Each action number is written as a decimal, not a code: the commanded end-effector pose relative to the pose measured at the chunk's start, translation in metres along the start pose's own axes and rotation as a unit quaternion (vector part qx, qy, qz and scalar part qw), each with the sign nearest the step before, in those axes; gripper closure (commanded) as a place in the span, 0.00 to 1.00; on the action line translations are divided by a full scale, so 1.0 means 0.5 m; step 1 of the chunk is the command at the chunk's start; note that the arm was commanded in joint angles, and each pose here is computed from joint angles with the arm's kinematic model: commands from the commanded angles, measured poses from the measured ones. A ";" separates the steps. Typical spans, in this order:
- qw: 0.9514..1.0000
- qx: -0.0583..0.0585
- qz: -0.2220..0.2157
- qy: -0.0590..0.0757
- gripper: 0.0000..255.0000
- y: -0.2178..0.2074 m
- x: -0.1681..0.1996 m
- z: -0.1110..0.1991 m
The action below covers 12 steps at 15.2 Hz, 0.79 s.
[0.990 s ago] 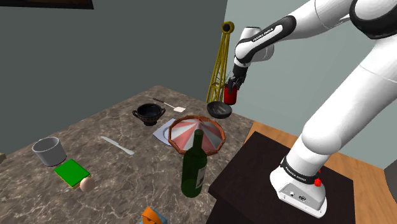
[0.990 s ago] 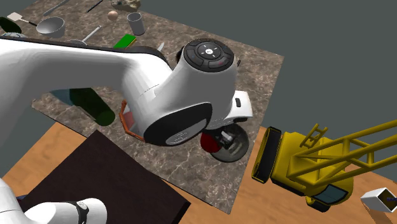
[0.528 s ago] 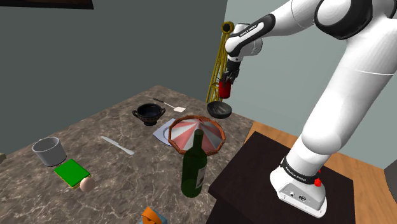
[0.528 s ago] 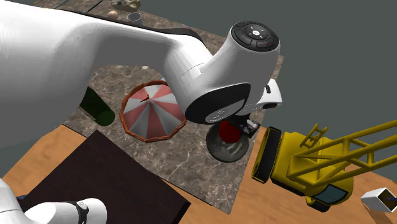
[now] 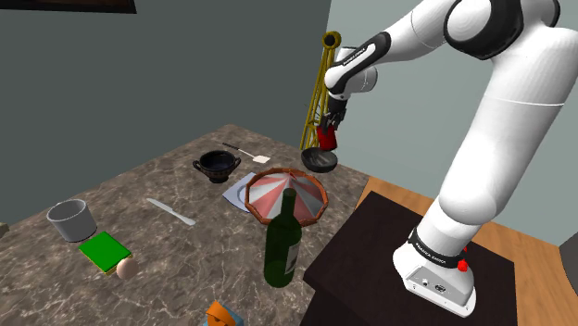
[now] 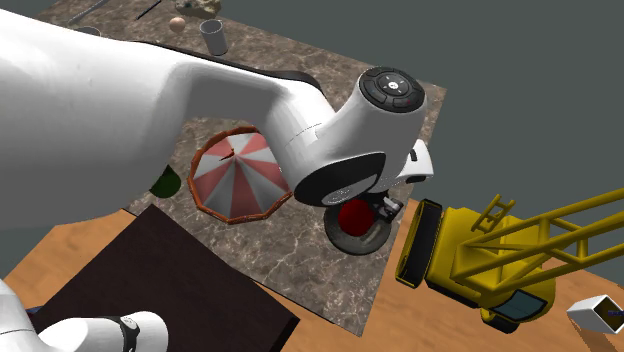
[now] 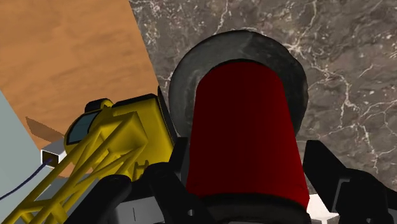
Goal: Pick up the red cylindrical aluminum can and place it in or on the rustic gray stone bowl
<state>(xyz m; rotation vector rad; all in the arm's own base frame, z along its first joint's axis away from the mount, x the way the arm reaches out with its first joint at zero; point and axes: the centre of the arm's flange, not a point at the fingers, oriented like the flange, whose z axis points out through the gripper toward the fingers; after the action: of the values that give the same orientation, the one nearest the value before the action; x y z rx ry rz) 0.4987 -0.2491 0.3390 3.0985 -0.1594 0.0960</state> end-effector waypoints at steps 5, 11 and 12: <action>1.000 0.000 0.000 0.001 1.00 -0.003 -0.002 0.064; 1.000 0.000 0.000 0.001 1.00 -0.005 -0.005 0.104; 1.000 0.000 0.000 0.001 1.00 -0.005 -0.005 0.104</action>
<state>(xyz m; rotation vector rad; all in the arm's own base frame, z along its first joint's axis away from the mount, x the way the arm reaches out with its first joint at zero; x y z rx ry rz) 0.4993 -0.2485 0.2872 3.0982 -0.1596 0.0964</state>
